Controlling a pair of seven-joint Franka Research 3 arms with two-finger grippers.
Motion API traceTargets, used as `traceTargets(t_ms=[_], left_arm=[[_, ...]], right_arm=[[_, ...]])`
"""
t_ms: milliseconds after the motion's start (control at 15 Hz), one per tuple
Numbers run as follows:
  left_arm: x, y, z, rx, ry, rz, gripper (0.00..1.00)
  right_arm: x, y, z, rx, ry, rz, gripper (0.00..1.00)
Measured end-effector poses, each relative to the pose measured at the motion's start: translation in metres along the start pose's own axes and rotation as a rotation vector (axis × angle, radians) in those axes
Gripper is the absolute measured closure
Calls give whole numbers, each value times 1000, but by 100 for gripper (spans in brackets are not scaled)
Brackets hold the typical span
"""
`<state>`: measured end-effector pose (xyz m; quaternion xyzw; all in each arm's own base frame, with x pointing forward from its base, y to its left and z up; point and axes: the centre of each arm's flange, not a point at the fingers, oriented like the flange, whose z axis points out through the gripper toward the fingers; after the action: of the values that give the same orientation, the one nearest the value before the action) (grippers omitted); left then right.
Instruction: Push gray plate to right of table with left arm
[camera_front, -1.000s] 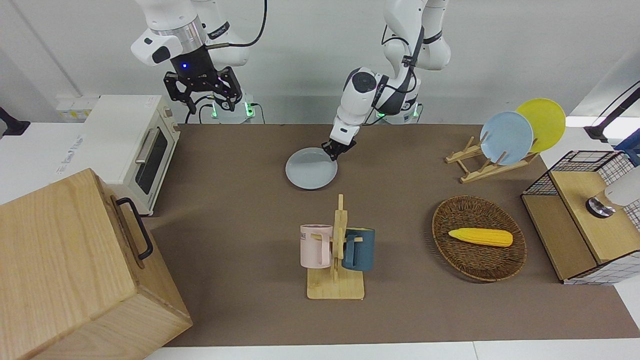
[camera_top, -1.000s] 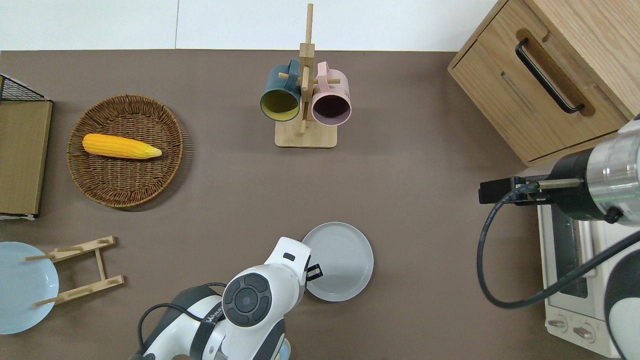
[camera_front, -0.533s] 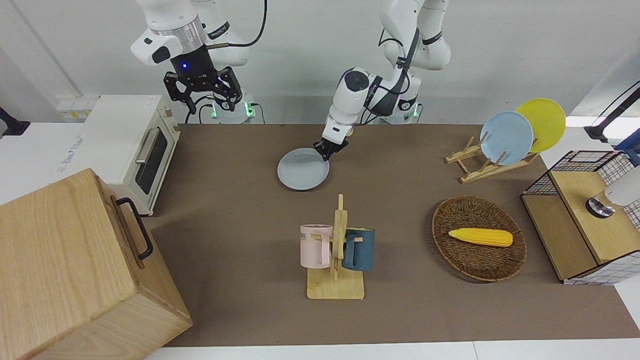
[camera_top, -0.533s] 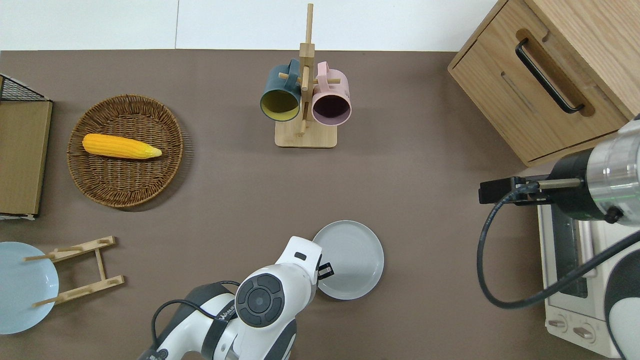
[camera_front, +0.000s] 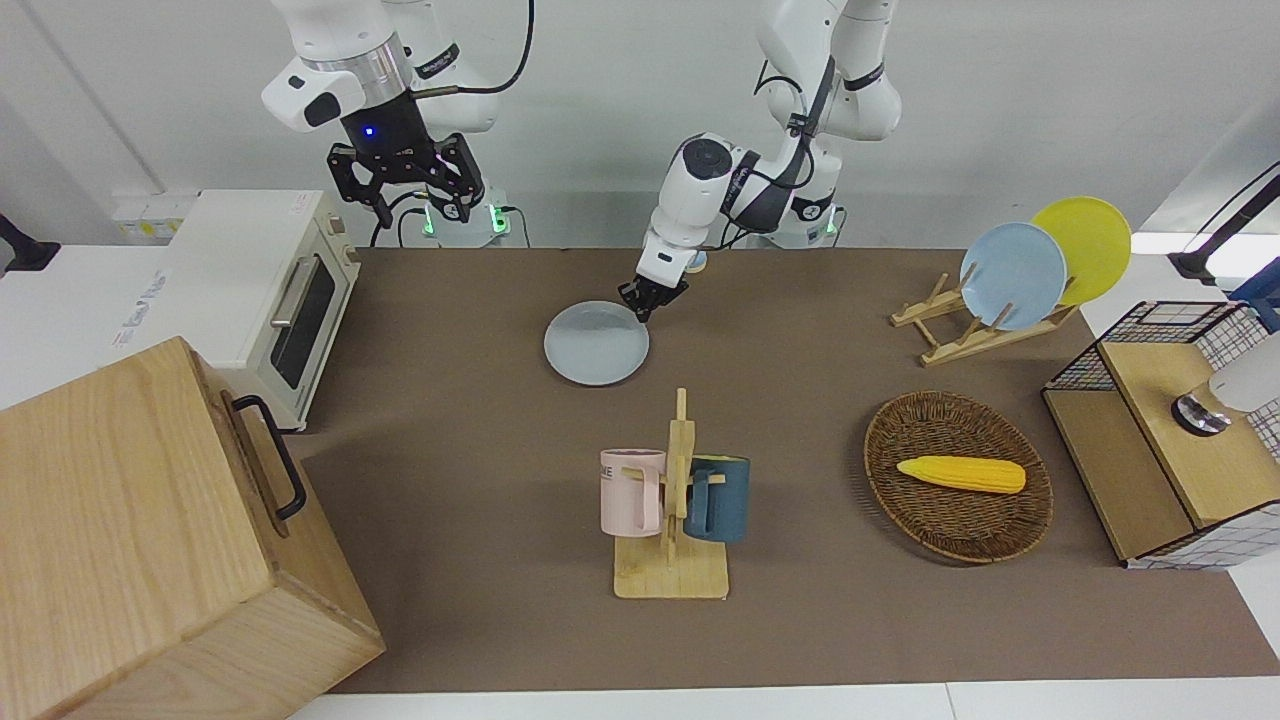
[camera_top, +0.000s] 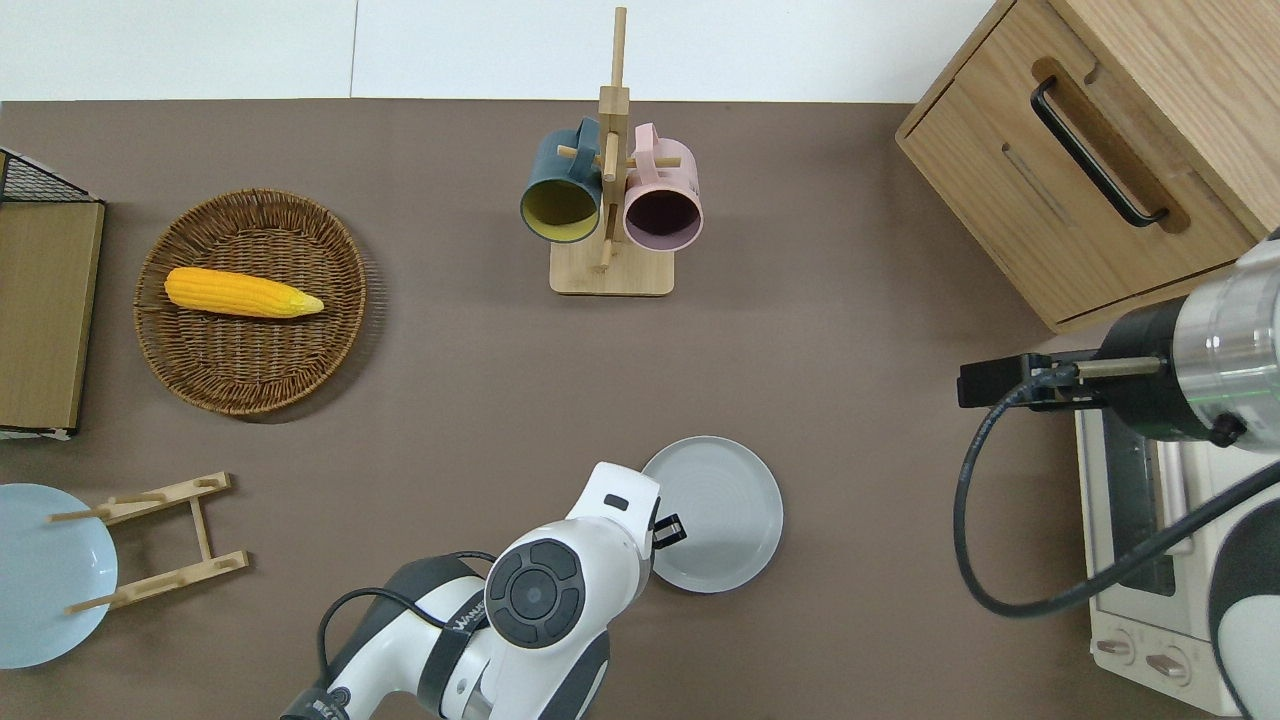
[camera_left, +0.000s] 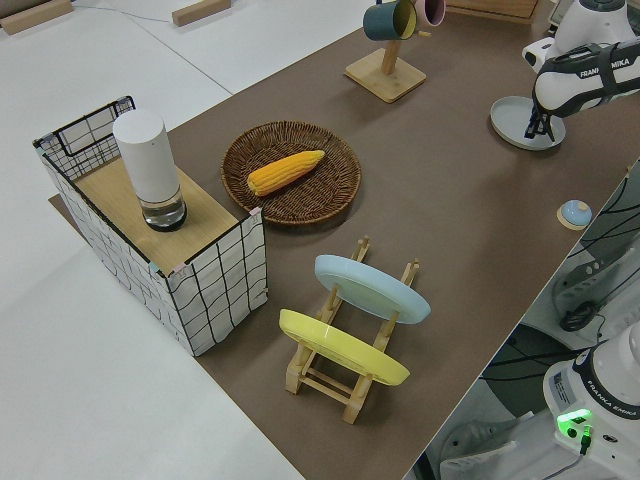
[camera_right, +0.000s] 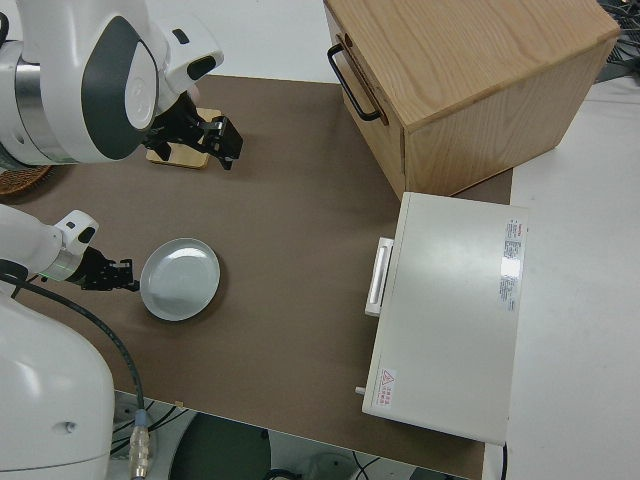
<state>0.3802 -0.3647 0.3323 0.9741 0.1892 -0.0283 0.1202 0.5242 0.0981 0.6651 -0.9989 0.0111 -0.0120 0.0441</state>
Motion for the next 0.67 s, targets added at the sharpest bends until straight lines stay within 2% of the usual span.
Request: traceTargets(t_ms=[133, 200, 333, 533, 667], left_arm=[[1, 4, 1, -4, -3, -4, 80], [1, 4, 2, -2, -3, -2, 68], [1, 4, 2, 22, 23, 46, 35], [7, 12, -16, 111, 14, 110, 1], [36, 17, -56, 154, -13, 175, 0]], right_arm=[[0, 0, 0, 0, 0, 0, 0], [0, 0, 0, 0, 0, 0, 0], [0, 0, 0, 0, 0, 0, 0], [0, 0, 0, 0, 0, 0, 0], [0, 0, 0, 0, 0, 0, 0]])
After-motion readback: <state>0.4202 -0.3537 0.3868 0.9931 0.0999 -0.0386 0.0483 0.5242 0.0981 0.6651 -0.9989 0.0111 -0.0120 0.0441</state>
